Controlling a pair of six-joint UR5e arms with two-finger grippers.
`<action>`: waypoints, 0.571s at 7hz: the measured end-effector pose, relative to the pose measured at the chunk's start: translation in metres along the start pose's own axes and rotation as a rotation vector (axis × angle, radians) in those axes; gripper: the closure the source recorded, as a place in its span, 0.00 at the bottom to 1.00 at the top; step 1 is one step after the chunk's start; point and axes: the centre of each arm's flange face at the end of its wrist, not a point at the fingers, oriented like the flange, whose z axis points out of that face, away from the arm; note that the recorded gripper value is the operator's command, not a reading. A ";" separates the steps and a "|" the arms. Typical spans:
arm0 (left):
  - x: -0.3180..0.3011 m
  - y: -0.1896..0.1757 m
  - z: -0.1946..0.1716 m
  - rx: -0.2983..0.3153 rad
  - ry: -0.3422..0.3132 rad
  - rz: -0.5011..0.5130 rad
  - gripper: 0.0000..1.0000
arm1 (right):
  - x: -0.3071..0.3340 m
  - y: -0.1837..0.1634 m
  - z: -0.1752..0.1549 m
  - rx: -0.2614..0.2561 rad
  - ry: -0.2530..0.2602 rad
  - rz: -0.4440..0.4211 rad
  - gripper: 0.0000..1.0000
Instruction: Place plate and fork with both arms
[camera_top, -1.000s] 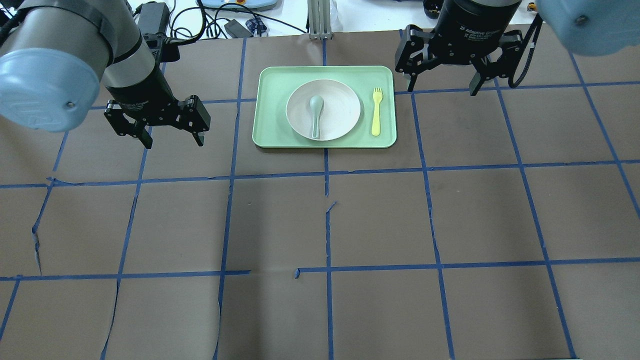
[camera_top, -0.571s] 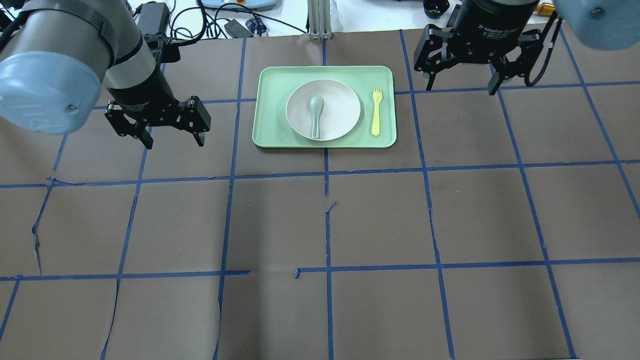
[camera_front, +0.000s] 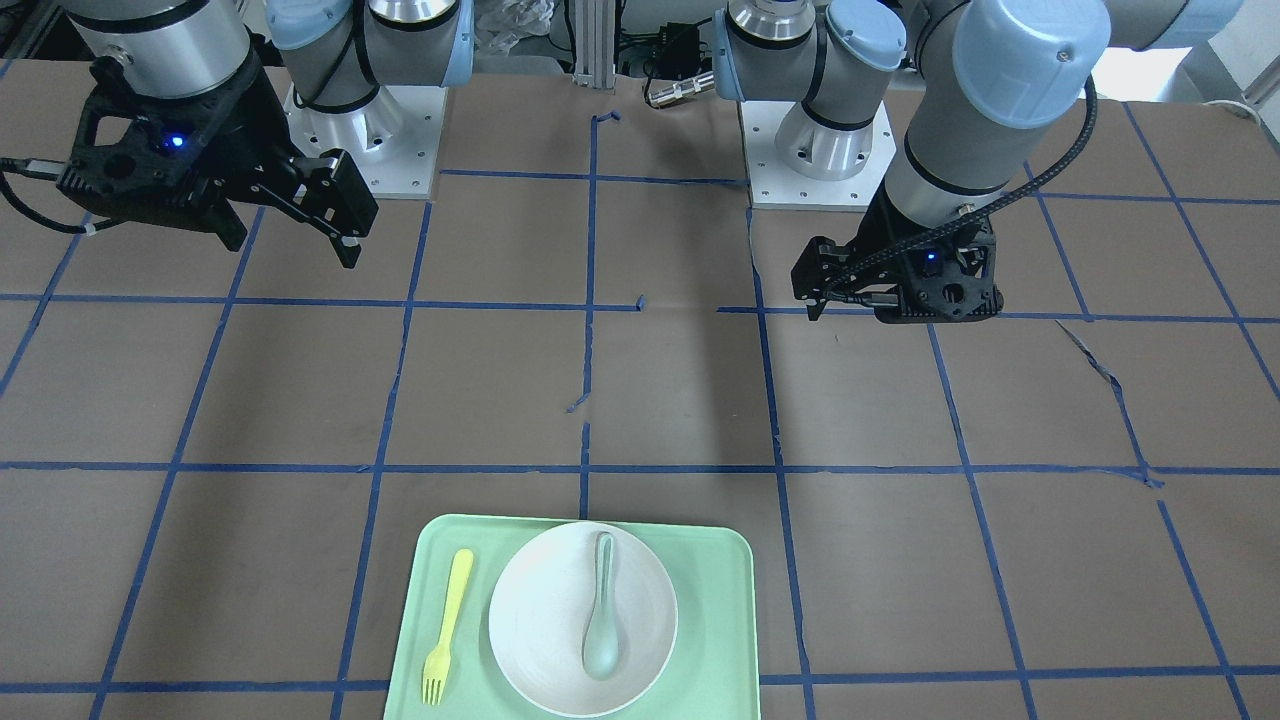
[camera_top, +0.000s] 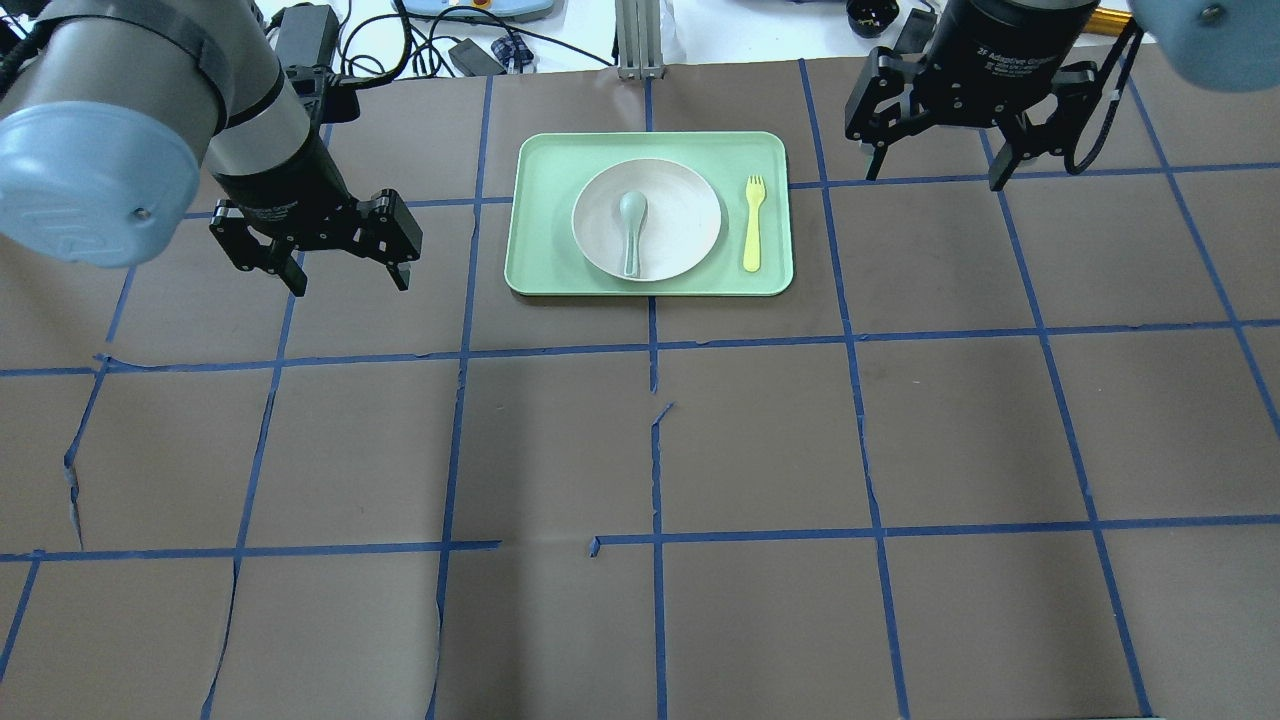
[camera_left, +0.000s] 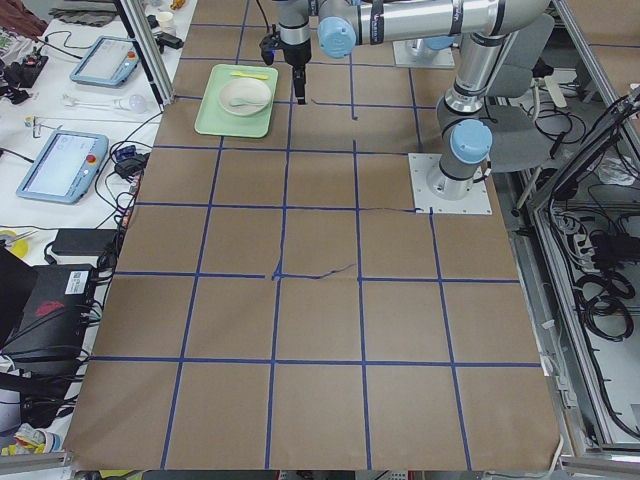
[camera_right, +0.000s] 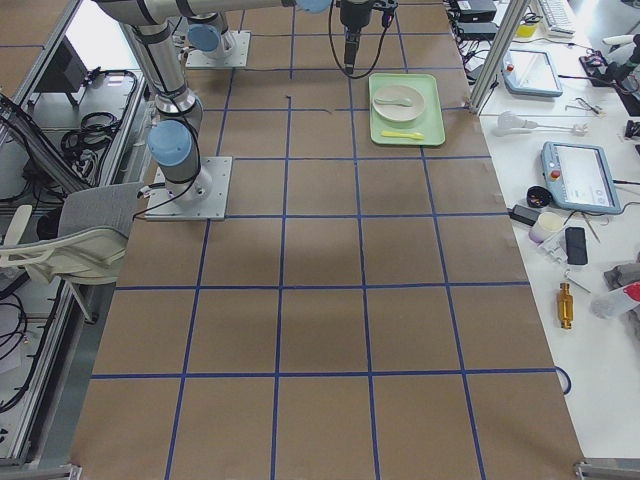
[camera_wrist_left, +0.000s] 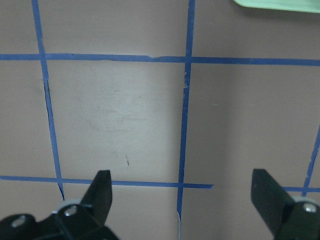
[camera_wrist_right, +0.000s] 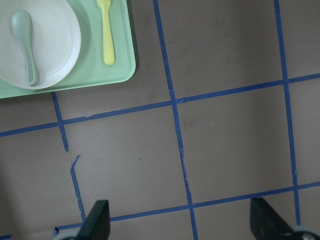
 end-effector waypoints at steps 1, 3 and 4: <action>0.000 0.000 0.000 0.001 0.001 -0.001 0.00 | -0.007 0.001 0.002 -0.001 0.004 -0.024 0.00; -0.001 0.000 -0.001 0.003 0.001 -0.002 0.00 | -0.009 0.002 0.003 -0.002 0.006 -0.030 0.00; -0.002 0.000 -0.001 0.004 -0.002 -0.001 0.00 | -0.008 0.001 0.004 -0.002 0.006 -0.029 0.00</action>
